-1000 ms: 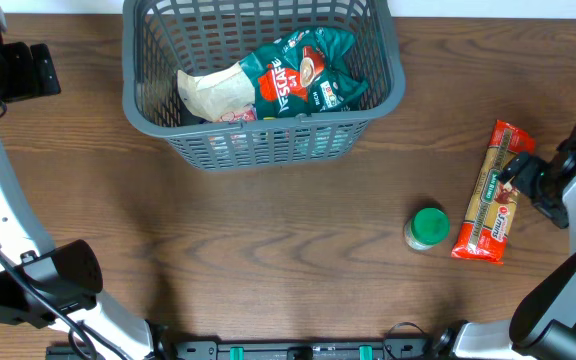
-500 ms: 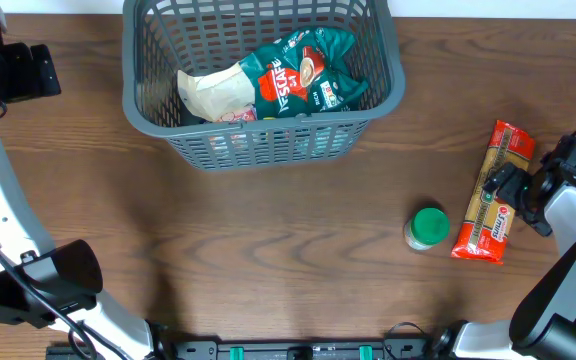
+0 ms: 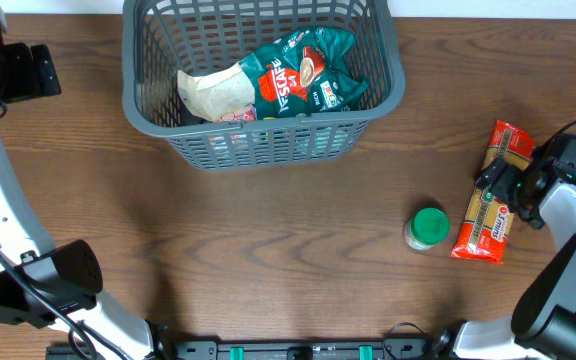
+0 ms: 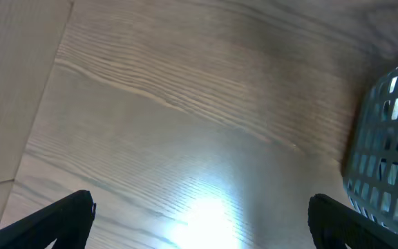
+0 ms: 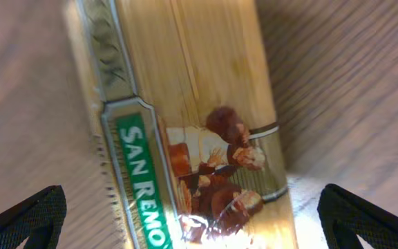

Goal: Pack container
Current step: 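Move the right gripper to the San Remo spaghetti pack and grasp it, then lift the spaghetti pack and lower it into the basket with the right gripper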

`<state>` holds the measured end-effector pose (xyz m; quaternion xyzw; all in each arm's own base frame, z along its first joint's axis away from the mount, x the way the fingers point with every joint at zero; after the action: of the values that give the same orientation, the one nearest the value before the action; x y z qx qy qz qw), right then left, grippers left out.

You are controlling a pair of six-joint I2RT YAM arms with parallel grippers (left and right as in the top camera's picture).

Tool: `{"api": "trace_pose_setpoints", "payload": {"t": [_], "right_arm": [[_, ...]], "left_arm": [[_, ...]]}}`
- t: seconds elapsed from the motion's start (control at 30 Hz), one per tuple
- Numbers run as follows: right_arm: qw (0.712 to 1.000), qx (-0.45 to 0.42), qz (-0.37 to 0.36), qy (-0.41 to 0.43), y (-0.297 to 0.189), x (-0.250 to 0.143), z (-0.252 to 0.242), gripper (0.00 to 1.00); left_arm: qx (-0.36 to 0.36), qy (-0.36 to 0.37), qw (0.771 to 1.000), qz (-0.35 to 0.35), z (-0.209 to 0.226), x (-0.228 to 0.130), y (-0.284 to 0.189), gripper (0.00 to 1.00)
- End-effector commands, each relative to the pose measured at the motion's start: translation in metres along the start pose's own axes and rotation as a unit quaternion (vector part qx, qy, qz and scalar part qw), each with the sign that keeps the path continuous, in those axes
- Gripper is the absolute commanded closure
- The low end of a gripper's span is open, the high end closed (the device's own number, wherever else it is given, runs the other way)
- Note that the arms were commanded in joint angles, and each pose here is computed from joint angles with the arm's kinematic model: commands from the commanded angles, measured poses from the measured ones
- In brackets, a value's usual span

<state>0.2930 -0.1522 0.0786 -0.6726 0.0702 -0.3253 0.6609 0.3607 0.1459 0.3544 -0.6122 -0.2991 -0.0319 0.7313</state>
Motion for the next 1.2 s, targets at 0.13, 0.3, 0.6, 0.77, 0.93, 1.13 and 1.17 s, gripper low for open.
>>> {"api": "trace_pose_setpoints", "payload": {"t": [0.13,0.3,0.6,0.77,0.93,1.13,1.17], "right_arm": [[0.999,-0.004,0.048,-0.009,0.029,-0.016,-0.001,0.01],[0.998,-0.007,0.067,-0.008,0.038,-0.023,-0.002,0.04],[0.996,-0.007,0.092,-0.004,0.038,-0.032,-0.002,0.68],[0.995,-0.002,0.098,0.017,0.037,-0.033,-0.001,0.97],[0.997,0.032,0.077,0.002,0.019,-0.007,0.019,0.99],[0.995,0.065,0.005,-0.08,-0.061,0.068,0.074,0.99],[0.992,0.073,-0.012,-0.101,-0.085,0.083,0.089,0.99]], "left_arm": [[0.0,0.0,1.0,0.007,0.0,0.0,0.003,0.01],[0.0,0.0,1.0,0.007,0.0,-0.001,0.003,0.01],[0.0,0.0,1.0,0.008,0.0,-0.001,0.003,0.01],[0.0,0.0,1.0,0.008,0.0,-0.001,0.003,0.01],[0.0,0.0,1.0,0.008,0.0,-0.001,0.003,0.01],[0.0,0.0,1.0,0.008,0.0,-0.001,0.003,0.01],[0.0,0.0,1.0,0.008,0.0,-0.001,0.003,0.01]]}}
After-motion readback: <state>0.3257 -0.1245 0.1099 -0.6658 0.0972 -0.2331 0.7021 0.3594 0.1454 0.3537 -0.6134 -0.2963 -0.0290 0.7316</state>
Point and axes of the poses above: each gripper's point midway between its finger pads, its own y axis out along the fingers, its own z axis along the line the jaws close on, x = y × z, the point moved 6 cm from there along -y, back along the fingers, and after that the axes turned 6 degrees about -y, right-handed, at the moved point
